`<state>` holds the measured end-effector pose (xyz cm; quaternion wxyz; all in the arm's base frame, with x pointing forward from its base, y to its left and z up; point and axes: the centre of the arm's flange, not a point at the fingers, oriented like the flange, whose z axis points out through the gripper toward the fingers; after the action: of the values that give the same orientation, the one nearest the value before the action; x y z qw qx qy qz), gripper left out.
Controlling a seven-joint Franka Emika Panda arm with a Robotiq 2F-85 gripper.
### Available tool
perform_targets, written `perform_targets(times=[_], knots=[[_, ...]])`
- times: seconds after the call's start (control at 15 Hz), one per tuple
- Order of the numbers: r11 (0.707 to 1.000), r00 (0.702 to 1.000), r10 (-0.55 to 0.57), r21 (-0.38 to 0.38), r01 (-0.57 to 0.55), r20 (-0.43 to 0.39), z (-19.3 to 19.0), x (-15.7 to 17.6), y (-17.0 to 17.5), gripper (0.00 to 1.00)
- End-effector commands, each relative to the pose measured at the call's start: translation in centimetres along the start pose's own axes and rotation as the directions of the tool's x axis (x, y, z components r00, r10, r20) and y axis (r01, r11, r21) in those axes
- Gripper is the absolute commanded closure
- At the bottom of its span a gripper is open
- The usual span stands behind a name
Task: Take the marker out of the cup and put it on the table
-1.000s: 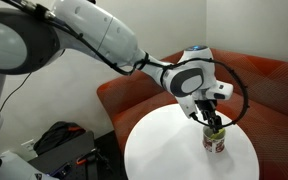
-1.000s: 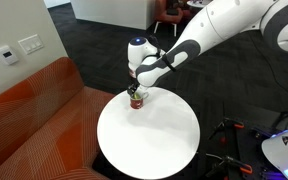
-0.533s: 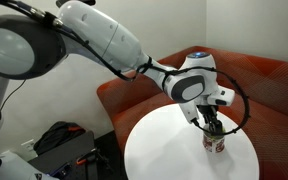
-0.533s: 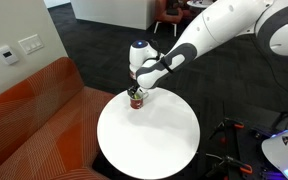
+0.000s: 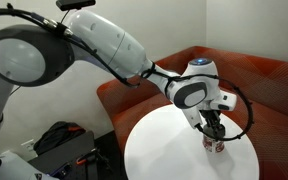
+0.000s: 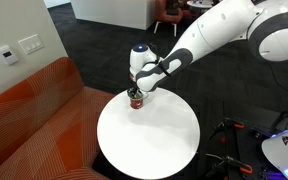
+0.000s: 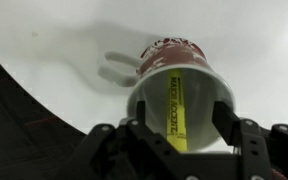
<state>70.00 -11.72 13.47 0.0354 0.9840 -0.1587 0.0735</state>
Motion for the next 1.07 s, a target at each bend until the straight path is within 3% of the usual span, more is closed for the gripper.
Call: perform_targets(times=[0.0,0.53,0.67,0.93,1.0], knots=[[0.999,1.000,-0.019,0.030,0.019,-0.021,0.4,0.7,-0.2,0.37],[0.999,1.000,-0.022,0.028,0.022,-0.023,1.3,1.0,-0.8,0.41],[0.999,1.000,-0.023,0.028,0.023,-0.022,1.4,0.9,-0.9,0.66],[0.999,0.999,-0.025,0.029,0.026,-0.028,1.4,0.0,-0.9,0.96],[0.999,0.999,-0.028,0.031,0.029,-0.034,1.2,-0.1,-0.9,0.99]])
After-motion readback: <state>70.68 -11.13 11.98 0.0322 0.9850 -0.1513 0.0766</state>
